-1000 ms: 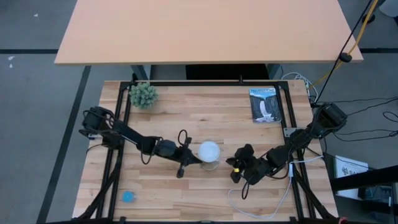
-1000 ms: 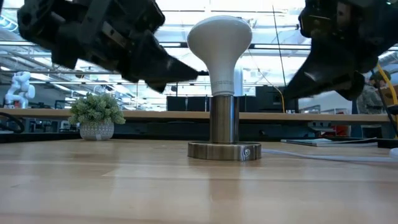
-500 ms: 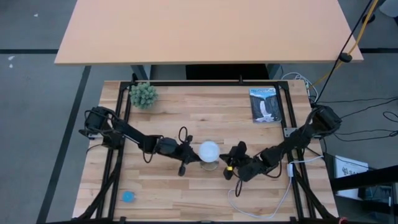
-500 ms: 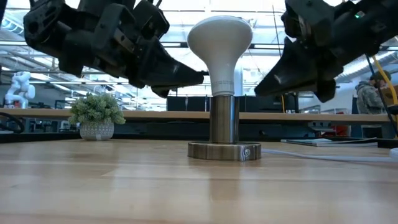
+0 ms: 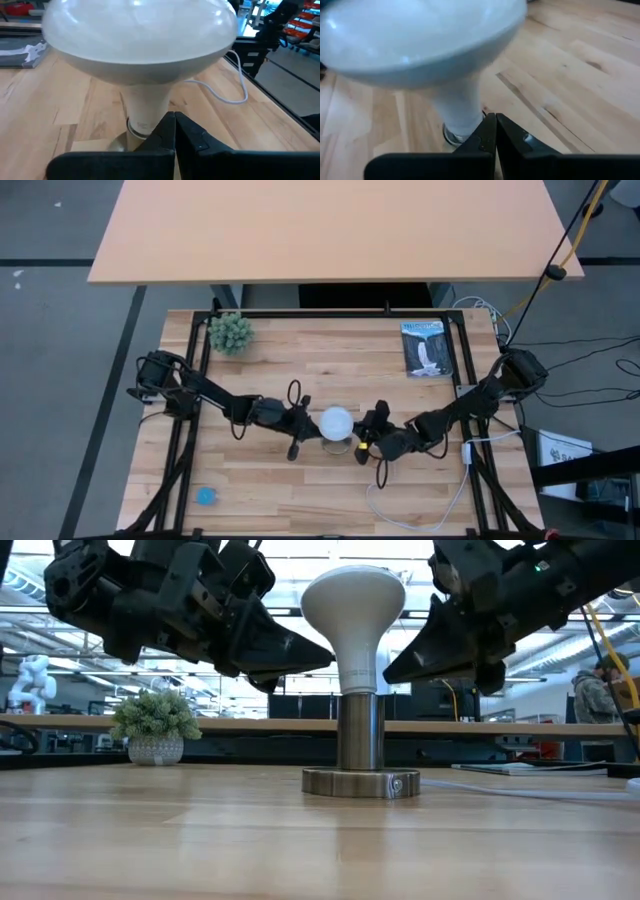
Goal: Screw lightbulb
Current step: Insert the white light bulb into the gold lamp
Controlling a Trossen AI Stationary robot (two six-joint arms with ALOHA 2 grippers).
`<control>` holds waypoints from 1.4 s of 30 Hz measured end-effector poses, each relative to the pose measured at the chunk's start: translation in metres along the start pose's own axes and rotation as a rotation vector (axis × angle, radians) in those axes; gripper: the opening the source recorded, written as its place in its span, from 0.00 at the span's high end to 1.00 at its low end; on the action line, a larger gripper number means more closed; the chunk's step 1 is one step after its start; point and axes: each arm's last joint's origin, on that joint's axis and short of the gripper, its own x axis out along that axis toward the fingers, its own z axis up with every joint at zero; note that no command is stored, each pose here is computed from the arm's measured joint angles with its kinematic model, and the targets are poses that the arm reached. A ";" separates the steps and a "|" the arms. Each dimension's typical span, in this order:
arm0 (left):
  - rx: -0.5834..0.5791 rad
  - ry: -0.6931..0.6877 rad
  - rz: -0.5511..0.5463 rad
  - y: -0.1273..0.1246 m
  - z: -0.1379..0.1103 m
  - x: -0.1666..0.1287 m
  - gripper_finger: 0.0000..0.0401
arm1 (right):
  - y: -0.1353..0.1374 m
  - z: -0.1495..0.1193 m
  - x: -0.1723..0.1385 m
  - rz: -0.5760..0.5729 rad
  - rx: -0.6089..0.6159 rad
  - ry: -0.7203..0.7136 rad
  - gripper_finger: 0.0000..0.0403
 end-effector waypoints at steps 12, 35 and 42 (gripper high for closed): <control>-0.001 -0.008 0.004 0.001 0.001 0.000 1.00 | -0.001 0.005 0.005 0.048 0.009 0.015 1.00; 0.002 -0.021 0.086 0.005 0.002 0.000 1.00 | 0.005 0.004 0.003 0.172 0.027 0.083 1.00; -0.060 -0.020 0.148 0.014 0.002 -0.001 1.00 | 0.009 0.001 0.001 0.269 -0.005 0.142 1.00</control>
